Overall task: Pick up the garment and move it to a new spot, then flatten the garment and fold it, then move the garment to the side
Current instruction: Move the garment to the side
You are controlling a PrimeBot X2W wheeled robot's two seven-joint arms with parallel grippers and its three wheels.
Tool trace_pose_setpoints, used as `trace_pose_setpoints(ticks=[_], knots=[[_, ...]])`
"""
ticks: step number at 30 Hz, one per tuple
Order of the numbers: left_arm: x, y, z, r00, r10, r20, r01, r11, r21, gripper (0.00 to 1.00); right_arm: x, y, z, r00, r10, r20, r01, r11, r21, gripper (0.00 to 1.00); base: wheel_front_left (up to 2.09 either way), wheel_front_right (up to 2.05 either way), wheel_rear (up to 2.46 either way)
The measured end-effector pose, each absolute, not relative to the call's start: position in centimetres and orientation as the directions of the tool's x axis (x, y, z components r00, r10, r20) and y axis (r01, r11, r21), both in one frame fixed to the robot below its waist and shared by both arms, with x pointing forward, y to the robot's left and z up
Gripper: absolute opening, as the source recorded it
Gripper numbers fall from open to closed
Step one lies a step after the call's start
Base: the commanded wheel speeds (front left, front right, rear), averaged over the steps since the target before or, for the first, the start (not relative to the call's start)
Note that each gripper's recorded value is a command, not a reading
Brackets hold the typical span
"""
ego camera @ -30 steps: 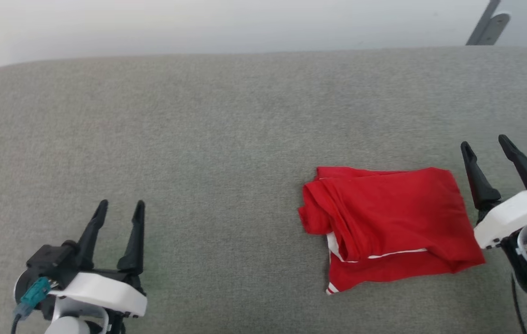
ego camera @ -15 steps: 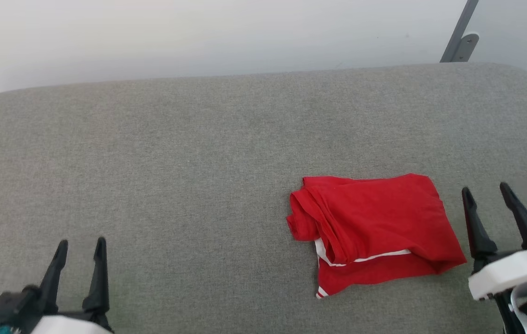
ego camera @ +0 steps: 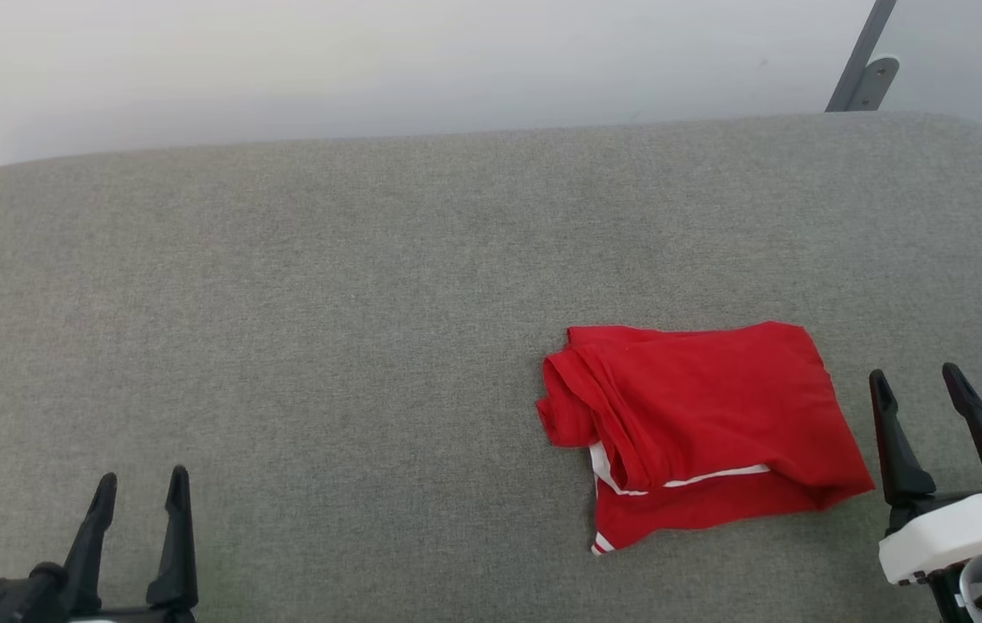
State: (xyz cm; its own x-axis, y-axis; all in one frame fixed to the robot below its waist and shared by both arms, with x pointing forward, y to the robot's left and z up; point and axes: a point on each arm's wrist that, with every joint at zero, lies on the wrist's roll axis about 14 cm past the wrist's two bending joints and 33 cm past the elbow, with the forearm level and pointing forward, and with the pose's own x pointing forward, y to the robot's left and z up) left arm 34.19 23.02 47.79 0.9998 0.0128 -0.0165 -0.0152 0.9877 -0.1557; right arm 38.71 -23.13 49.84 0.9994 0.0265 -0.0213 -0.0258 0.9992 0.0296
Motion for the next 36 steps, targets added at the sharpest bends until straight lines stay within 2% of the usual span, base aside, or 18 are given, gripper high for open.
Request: trace_pose_setpoints(ticks=[6, 12, 16, 22, 25, 29, 30, 31, 32, 36], knots=[[34.2, 22.4, 48.3, 1.000, -0.008, 0.001, 0.008, 0.987, -0.159, 1.00, 38.8, -23.4, 49.1, 0.997, 0.017, -0.077, -0.013, 0.999, 0.048, 1.00, 0.00, 0.00, 0.00], [35.7, 21.0, 48.6, 0.999, -0.046, 0.014, 0.047, 0.985, -0.167, 1.00, 40.4, -23.9, 46.2, 0.943, 0.060, -0.328, -0.051, 0.998, 0.035, 1.00, 0.00, 0.00, 0.00], [37.2, 20.2, 48.2, 0.997, -0.073, 0.007, 0.073, 0.983, -0.171, 1.00, 41.7, -23.9, 44.2, 0.849, 0.088, -0.521, -0.089, 0.996, 0.022, 1.00, 0.00, 0.00, 0.00], [39.6, 19.1, 47.4, 0.994, -0.112, -0.008, 0.109, 0.978, -0.180, 1.00, 41.8, -22.2, 40.0, 0.622, 0.151, -0.768, -0.164, 0.985, 0.061, 1.00, 0.00, 0.00, 0.00], [40.5, 19.0, 46.6, 0.992, -0.122, -0.025, 0.116, 0.977, -0.180, 1.00, 41.8, -21.2, 38.2, 0.541, 0.177, -0.822, -0.184, 0.979, 0.090, 1.00, 0.00, 0.00, 0.00], [41.2, 19.3, 45.7, 0.992, -0.120, -0.050, 0.109, 0.978, -0.178, 1.00, 42.1, -20.6, 36.5, 0.486, 0.184, -0.854, -0.188, 0.977, 0.104, 1.00, 0.00, 0.00, 0.00], [41.3, 19.5, 45.5, 0.992, -0.117, -0.054, 0.106, 0.979, -0.175, 1.00, 42.2, -20.2, 36.3, 0.479, 0.193, -0.857, -0.189, 0.975, 0.114, 0.45, 0.00, 0.00, 0.00], [41.4, 19.8, 45.3, 0.992, -0.113, -0.060, 0.101, 0.980, -0.172, 1.00, 42.3, -19.9, 36.2, 0.478, 0.199, -0.856, -0.190, 0.974, 0.121, 0.16, 0.00, 0.00, 0.00], [41.5, 19.8, 45.2, 0.991, -0.114, -0.064, 0.102, 0.980, -0.169, 1.00, 42.5, -19.9, 36.2, 0.486, 0.202, -0.850, -0.177, 0.975, 0.131, 0.00, 0.00, 0.00, 0.00], [42.3, 18.9, 45.1, 0.987, -0.150, -0.059, 0.139, 0.976, -0.166, 1.00, 42.9, -20.4, 37.2, 0.555, 0.201, -0.807, -0.117, 0.980, 0.164, 0.00, 0.00, 0.00, 0.00]])
